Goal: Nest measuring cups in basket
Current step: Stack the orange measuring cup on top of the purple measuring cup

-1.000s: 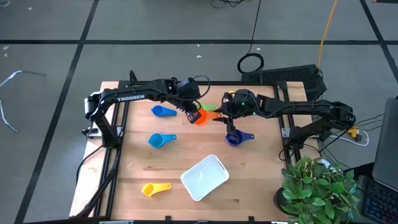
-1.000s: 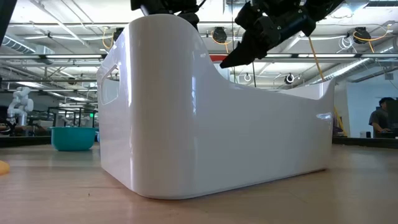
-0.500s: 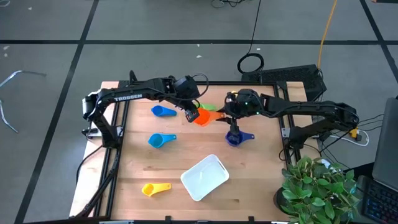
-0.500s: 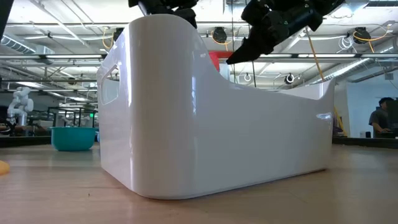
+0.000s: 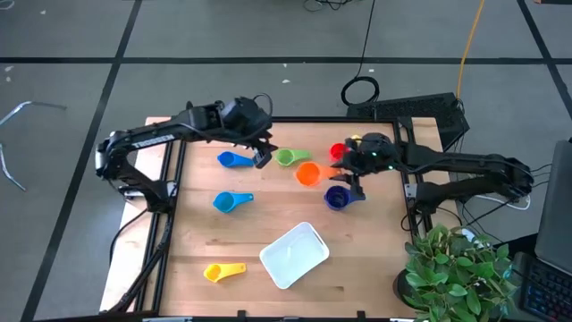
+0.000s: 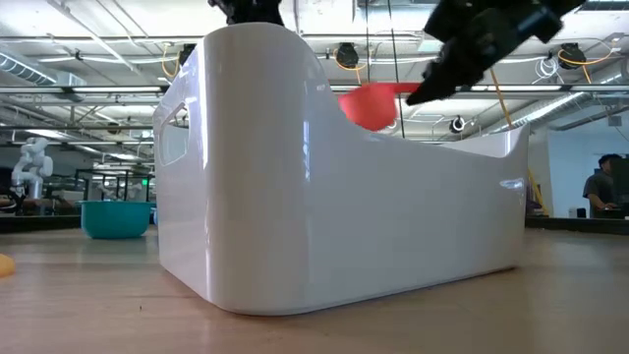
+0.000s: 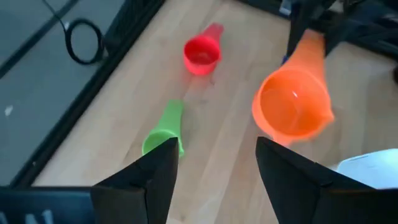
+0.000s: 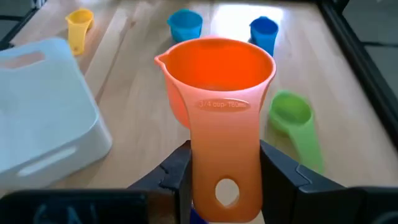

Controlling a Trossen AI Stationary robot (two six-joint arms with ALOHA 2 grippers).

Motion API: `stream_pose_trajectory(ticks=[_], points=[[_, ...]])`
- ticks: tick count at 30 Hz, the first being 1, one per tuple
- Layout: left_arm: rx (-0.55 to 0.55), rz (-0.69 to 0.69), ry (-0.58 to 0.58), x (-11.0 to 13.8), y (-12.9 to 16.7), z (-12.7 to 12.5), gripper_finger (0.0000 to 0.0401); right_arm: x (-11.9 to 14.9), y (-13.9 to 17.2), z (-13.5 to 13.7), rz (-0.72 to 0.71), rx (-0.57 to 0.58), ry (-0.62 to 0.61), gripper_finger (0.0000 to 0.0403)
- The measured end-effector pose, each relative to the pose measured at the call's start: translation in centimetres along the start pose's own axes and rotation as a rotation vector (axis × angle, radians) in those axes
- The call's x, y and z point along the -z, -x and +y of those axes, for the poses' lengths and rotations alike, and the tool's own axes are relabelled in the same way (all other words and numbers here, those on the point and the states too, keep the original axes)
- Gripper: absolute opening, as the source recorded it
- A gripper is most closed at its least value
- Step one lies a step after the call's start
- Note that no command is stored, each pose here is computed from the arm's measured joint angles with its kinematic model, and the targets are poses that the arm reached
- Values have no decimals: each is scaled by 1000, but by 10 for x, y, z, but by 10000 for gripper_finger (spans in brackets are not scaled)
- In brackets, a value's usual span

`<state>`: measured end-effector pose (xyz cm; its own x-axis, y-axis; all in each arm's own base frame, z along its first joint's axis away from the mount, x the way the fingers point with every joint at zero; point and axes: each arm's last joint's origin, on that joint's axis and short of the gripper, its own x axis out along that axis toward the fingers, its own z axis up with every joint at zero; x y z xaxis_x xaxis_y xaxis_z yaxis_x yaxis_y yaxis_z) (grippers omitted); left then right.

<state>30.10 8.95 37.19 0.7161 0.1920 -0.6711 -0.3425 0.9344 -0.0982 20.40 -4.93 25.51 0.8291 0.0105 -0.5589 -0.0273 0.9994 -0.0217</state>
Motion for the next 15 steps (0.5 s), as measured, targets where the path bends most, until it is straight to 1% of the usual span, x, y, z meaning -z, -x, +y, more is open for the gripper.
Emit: stream_pose_trajectory(ticks=[2, 3, 6, 8, 10, 12, 15], points=[[10, -47, -10, -1, 6, -2, 218, 12, 8, 4, -9, 1, -27, 117], [12, -44, -13, 1, 7, -3, 218, 19, 10, 6, -2, -1, -43, 117], [27, -87, -32, -1, 5, -7, 218, 40, 17, 12, 14, -3, -89, 117], [29, -75, -45, 3, 1, -8, 218, 53, 20, 15, 26, -5, -118, 118], [36, -91, -51, 3, -2, -9, 218, 63, 22, 18, 34, -6, -147, 119], [38, -91, -56, 6, -6, -9, 218, 67, 24, 20, 28, -13, -174, 120], [41, -97, -57, 11, -14, -10, 218, 69, 27, 21, 25, 22, -195, 121]])
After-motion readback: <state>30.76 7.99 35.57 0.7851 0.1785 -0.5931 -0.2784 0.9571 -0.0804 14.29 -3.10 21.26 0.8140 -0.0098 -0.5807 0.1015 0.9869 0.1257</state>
